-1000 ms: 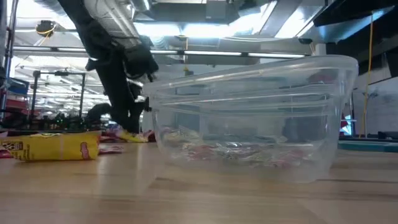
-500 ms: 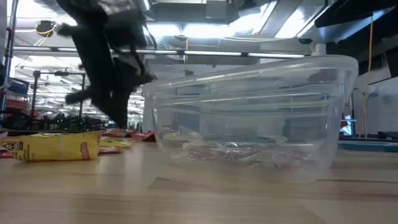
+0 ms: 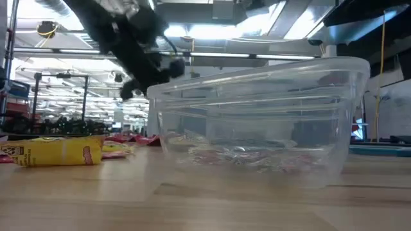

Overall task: Sort candy
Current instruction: Adjust the candies in the table

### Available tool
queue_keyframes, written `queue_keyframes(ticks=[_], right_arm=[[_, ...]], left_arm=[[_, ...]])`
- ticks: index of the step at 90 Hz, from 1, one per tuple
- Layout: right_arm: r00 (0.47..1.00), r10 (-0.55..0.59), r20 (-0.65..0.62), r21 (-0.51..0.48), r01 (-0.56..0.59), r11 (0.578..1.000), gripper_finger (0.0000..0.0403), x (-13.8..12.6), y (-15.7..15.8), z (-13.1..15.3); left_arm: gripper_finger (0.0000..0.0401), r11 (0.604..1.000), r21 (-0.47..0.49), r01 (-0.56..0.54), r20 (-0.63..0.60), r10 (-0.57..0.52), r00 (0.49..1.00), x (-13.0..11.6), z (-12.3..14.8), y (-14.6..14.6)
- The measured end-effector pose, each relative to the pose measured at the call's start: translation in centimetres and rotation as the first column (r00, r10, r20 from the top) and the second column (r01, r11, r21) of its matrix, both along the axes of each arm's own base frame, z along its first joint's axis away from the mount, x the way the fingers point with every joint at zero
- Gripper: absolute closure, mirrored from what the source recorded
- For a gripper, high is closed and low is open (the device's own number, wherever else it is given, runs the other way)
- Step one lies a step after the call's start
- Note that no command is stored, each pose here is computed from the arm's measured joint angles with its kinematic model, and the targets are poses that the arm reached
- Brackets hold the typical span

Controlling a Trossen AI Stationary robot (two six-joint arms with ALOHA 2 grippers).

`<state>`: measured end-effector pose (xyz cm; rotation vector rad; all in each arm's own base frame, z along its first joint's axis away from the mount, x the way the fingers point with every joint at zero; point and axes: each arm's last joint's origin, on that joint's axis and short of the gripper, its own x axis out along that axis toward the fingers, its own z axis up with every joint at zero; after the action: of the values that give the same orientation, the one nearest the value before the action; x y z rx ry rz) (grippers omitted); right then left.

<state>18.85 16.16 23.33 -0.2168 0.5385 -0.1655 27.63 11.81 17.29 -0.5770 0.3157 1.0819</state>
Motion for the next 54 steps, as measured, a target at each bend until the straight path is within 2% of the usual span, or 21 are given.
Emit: queue_keyframes(ticks=[13,26,36,45,54], right_arm=[[1.000,0.007,-0.006,0.009,-0.007,1.000,0.0155,0.0,0.0,0.0],[0.999,0.030,-0.025,0.028,-0.029,0.999,0.0155,-0.1,0.1,-0.1],[0.999,0.034,-0.029,0.031,-0.033,0.999,0.0155,-0.1,0.1,-0.1],[0.999,0.034,-0.030,0.030,-0.033,0.999,0.0155,-0.1,0.1,-0.1],[0.999,0.034,-0.029,0.030,-0.034,0.999,0.0155,-0.1,0.1,-0.1]], left_arm=[[0.0384,0.991,-0.133,0.013,-0.089,-0.025,0.996,0.2,-3.9,1.0],[0.0384,0.970,-0.236,0.050,-0.154,-0.088,0.984,0.0,-5.3,0.4],[0.0384,0.955,-0.290,0.069,-0.247,-0.144,0.958,-0.8,-4.7,-1.3],[0.0384,0.946,-0.323,0.009,-0.358,-0.131,0.924,-2.3,-3.7,-3.4],[0.0384,0.963,-0.263,-0.050,-0.402,-0.062,0.914,-3.8,-1.8,-5.3]])
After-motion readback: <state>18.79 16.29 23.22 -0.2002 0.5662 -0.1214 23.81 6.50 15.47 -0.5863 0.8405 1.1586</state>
